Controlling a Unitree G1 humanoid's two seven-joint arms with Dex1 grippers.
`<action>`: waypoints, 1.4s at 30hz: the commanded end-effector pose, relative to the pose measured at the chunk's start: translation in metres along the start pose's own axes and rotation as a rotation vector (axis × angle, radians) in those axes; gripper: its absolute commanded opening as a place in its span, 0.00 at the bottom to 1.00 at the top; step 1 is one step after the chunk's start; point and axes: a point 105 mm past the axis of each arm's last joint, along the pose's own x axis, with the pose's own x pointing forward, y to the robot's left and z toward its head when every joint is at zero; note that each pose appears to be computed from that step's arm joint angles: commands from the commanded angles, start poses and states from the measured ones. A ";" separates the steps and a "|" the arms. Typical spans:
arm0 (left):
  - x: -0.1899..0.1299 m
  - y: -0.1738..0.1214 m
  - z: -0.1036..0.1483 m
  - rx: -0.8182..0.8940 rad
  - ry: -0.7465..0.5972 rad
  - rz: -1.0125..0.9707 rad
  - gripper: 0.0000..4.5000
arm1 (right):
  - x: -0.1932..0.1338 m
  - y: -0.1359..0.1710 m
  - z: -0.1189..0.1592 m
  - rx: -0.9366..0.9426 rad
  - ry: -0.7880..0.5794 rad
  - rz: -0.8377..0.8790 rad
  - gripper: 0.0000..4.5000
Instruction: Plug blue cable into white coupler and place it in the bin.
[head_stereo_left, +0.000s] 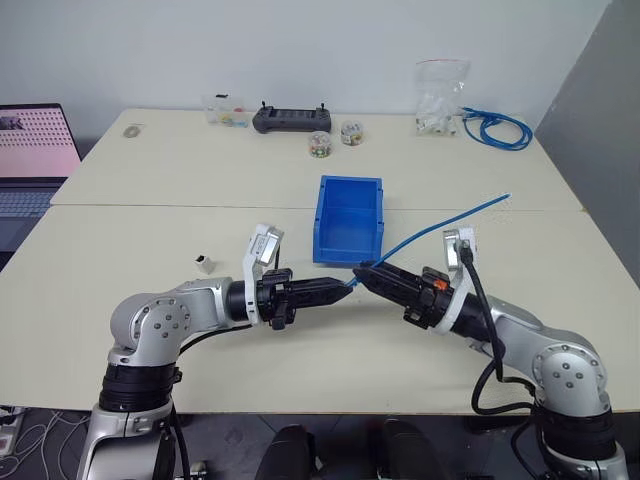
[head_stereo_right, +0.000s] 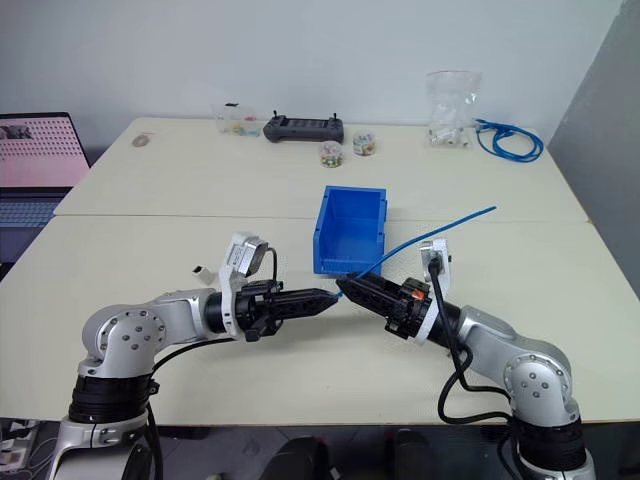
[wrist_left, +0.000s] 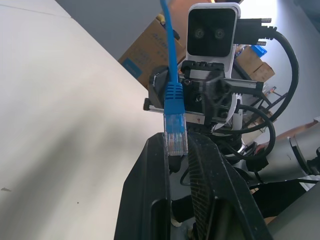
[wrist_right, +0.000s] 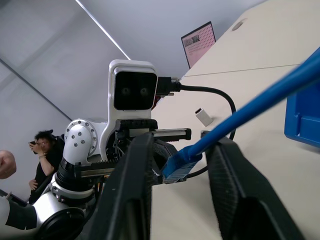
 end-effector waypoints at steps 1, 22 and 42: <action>0.000 -0.003 0.003 0.022 -0.019 -0.017 0.05 | 0.001 0.013 0.006 -0.032 -0.009 0.063 0.09; -0.013 -0.006 0.006 0.055 -0.010 0.021 0.74 | 0.002 -0.007 0.012 -0.134 -0.010 -0.038 0.01; -0.112 0.079 0.011 0.573 -0.359 1.479 1.00 | -0.009 -0.053 0.018 -0.308 0.041 -0.194 0.01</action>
